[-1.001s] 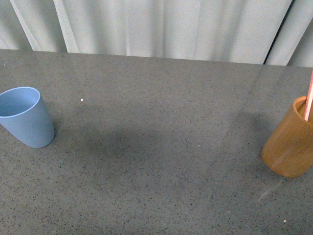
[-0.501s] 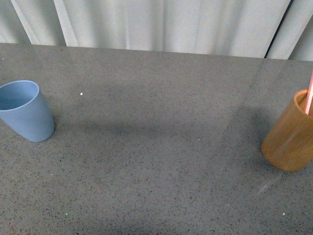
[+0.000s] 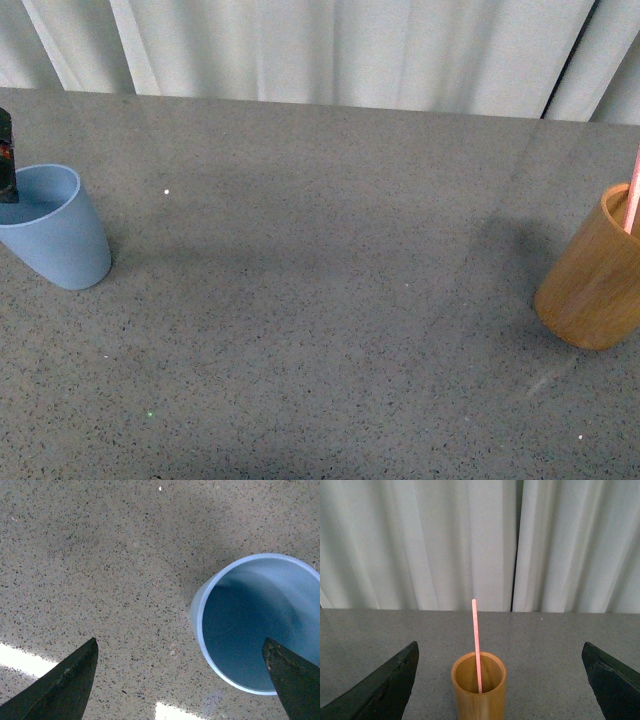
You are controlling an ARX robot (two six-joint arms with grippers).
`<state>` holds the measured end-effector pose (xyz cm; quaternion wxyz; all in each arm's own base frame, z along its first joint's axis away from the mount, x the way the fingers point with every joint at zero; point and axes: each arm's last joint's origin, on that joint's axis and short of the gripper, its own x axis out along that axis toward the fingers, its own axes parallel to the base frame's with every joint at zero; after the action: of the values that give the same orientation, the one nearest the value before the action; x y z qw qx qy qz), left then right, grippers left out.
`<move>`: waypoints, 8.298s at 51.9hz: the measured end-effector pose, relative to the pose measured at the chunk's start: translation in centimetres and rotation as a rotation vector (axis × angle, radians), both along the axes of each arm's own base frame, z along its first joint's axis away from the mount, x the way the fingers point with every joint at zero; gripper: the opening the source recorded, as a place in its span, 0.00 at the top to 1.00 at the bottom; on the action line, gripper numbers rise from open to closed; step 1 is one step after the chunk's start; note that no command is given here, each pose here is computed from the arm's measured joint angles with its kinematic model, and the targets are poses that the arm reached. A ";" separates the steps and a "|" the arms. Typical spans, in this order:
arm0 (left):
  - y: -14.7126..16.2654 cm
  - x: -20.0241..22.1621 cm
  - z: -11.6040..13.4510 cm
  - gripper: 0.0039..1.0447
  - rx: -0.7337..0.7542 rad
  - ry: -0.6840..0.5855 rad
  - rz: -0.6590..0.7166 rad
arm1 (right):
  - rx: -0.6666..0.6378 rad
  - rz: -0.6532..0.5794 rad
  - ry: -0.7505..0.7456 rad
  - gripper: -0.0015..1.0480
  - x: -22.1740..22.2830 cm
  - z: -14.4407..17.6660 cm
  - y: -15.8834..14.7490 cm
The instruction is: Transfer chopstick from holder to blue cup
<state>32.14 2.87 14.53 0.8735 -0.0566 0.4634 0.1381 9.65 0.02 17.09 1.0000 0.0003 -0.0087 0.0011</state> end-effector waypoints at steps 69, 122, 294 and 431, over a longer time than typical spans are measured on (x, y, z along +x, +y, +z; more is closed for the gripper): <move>-12.7 -0.2 4.1 0.97 -0.152 -0.037 -0.250 | 0.000 0.000 0.000 0.10 0.0 0.0 0.0; -23.3 -1.1 -2.9 0.47 -0.062 0.092 -0.407 | 0.000 0.000 0.000 0.10 0.0 0.0 0.0; -2.9 -21.1 2.8 0.97 0.115 -0.991 -0.284 | 0.000 0.000 0.000 0.10 0.0 0.0 0.0; -2.9 -22.5 2.4 0.06 0.115 -0.985 -0.288 | 0.000 0.159 0.356 0.96 21.5 -5.5 1.4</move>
<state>9.67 -0.02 16.96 1.0000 -0.0024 -0.0079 -0.0012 31.18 1.43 11.59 0.9824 0.0011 0.1685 0.0800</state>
